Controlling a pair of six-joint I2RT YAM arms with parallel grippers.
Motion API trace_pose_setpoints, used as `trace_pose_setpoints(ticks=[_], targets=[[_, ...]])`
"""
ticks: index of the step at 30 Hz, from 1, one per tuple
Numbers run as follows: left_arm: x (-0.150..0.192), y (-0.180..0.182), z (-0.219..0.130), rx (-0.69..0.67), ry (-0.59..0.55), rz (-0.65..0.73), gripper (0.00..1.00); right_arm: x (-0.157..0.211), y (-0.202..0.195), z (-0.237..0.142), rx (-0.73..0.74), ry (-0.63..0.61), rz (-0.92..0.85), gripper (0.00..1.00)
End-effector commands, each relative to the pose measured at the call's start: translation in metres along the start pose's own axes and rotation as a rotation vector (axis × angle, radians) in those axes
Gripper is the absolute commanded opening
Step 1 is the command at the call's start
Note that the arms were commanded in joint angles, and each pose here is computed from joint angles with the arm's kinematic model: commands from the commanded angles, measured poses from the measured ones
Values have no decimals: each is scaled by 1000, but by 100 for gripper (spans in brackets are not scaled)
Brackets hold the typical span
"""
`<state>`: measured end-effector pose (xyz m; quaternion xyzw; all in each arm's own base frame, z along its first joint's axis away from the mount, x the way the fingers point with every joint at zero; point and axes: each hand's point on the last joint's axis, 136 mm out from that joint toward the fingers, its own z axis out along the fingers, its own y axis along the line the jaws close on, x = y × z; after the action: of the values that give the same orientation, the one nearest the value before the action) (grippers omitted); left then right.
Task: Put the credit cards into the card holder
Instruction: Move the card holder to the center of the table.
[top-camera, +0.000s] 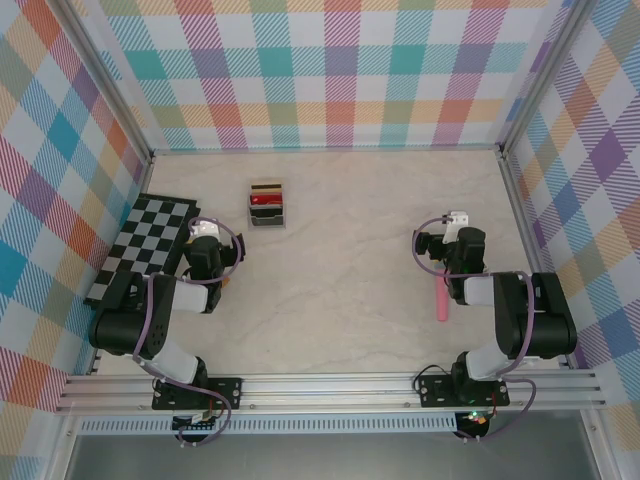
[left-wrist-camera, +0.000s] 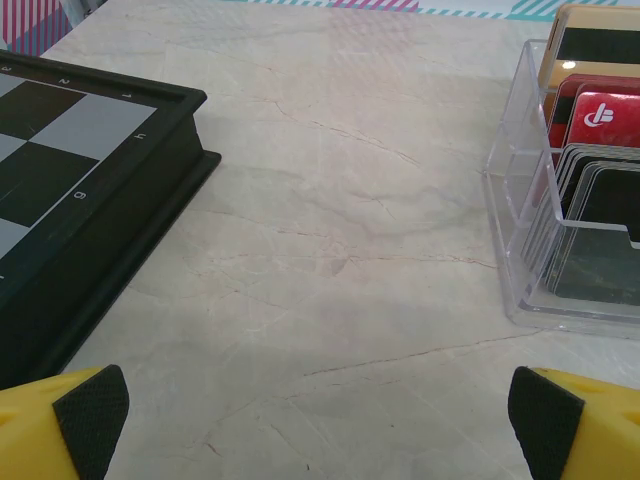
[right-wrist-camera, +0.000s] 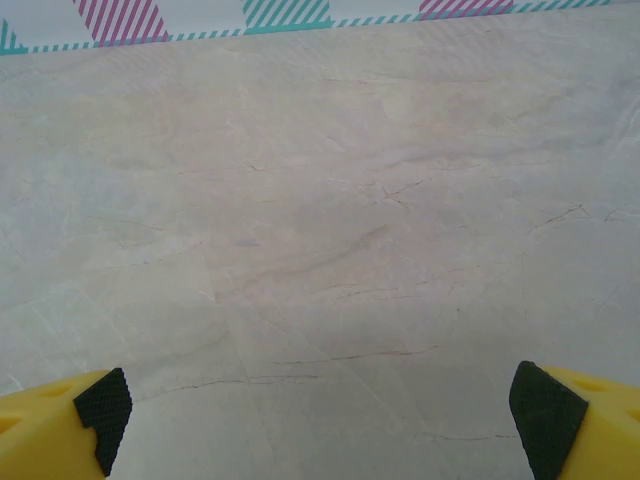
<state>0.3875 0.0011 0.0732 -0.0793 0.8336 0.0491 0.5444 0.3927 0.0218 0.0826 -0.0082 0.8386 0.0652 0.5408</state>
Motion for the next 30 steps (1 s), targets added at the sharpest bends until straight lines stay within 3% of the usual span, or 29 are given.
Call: trace_pose_setpoints(ticks=[1, 17, 21, 24, 27, 30], targets=[[-12, 3, 3, -3, -23, -11, 100, -9, 3, 1, -19, -20, -12, 100], [-13, 3, 1, 3, -33, -10, 100, -10, 5, 0, -35, -22, -14, 100], [-31, 11, -16, -31, -62, -35, 100, -21, 12, -7, -54, -30, -39, 100], [-42, 25, -36, -100, 23, -123, 100, -31, 16, -21, -54, 59, 13, 100], [-45, 28, -58, -116, 127, -254, 100, -45, 20, -38, -43, 183, 192, 100], [-34, 7, -75, -2, 243, -351, 100, -51, 49, -54, -176, 309, 317, 100]])
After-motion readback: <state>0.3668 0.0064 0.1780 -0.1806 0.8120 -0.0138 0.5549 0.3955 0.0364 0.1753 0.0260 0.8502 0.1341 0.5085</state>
